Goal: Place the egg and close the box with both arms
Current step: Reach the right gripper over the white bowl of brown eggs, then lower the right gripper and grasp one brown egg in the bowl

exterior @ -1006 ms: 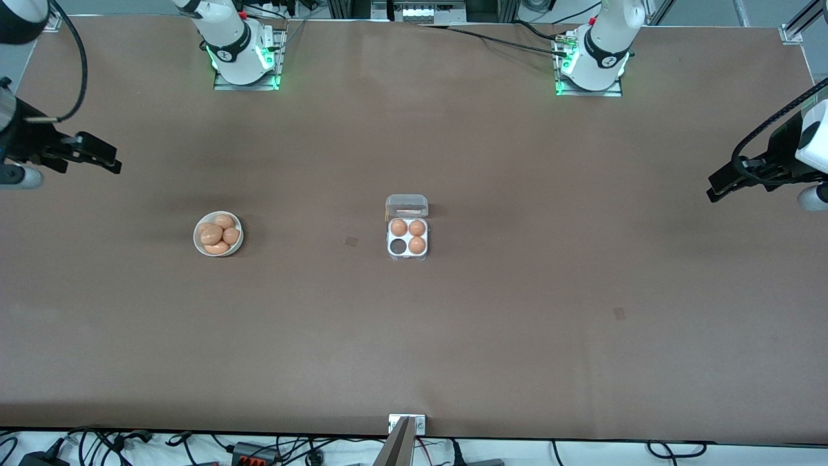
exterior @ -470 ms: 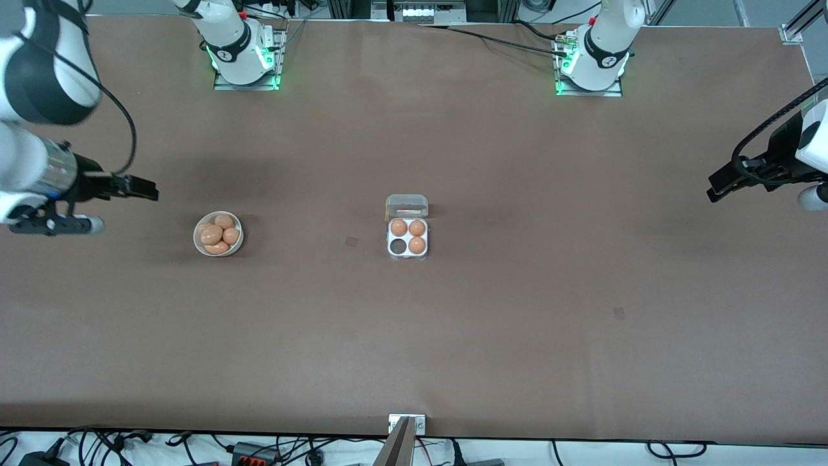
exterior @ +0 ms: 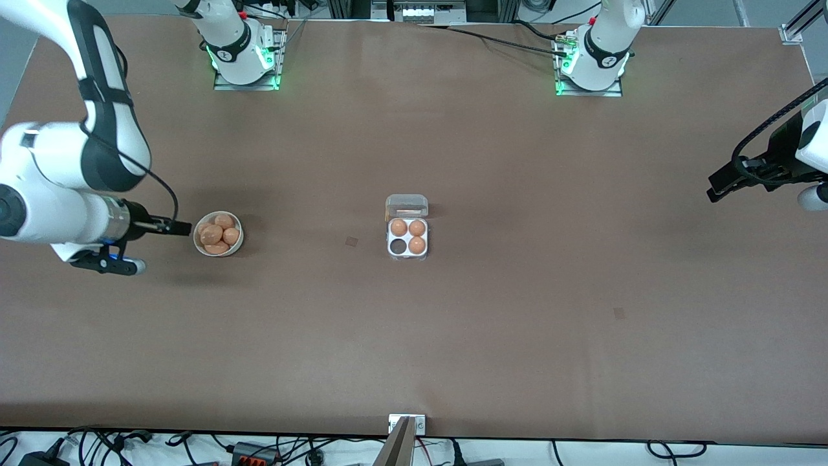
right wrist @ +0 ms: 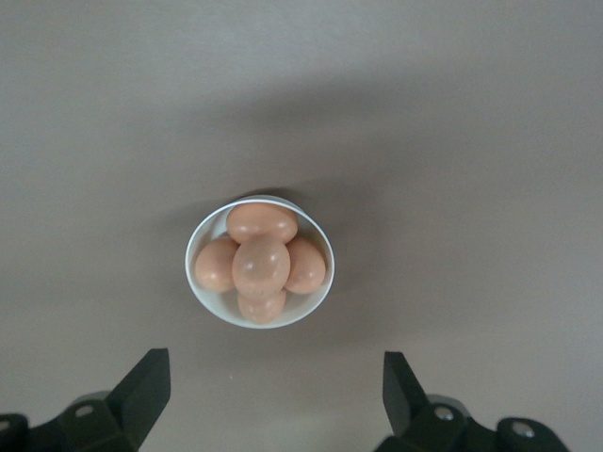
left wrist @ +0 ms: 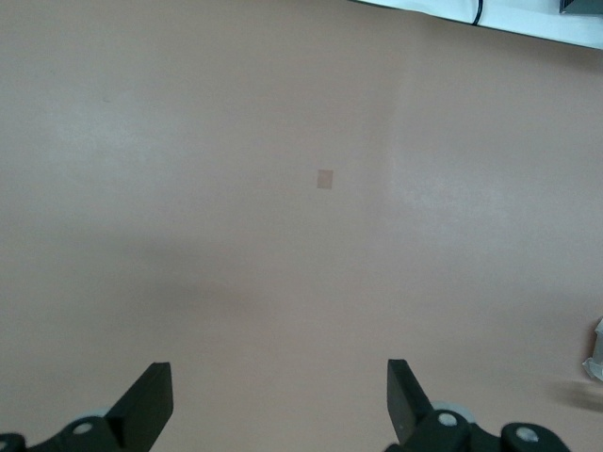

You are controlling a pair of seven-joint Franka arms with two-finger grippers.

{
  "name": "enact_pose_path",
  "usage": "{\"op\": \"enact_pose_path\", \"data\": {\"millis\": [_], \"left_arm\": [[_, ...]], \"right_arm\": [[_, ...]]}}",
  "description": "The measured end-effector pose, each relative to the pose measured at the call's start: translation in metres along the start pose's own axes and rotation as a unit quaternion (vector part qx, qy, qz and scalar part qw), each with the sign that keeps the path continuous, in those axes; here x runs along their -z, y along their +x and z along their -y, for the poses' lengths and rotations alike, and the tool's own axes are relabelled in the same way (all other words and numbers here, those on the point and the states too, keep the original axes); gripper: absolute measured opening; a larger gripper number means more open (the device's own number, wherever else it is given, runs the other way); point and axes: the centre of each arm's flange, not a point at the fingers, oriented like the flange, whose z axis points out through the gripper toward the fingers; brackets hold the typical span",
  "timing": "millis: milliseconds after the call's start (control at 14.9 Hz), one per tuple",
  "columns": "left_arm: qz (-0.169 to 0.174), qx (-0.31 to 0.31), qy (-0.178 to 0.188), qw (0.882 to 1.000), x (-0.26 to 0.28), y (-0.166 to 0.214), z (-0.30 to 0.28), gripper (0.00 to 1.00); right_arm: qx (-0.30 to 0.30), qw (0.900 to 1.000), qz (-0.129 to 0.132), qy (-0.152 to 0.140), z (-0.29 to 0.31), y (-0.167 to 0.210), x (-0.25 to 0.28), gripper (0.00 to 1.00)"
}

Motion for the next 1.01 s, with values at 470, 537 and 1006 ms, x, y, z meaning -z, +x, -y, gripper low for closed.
{"op": "enact_pose_path", "data": {"millis": [470,537,1006], "left_arm": [[0.000,0.000,0.000,1.000,0.000,0.000,0.000,1.00],[0.000,0.000,0.000,1.000,0.000,0.000,0.000,1.00],[0.000,0.000,0.000,1.000,0.000,0.000,0.000,1.00]], "right_arm": [[-0.110,0.986,0.079,0.094,-0.007,0.018,-0.063,1.00],[-0.125,0.982,0.092,0.109,-0.016,0.023,-0.077,1.00],[-0.175,0.961,0.130,0.168,-0.040,0.038,-0.117,1.00]]}}
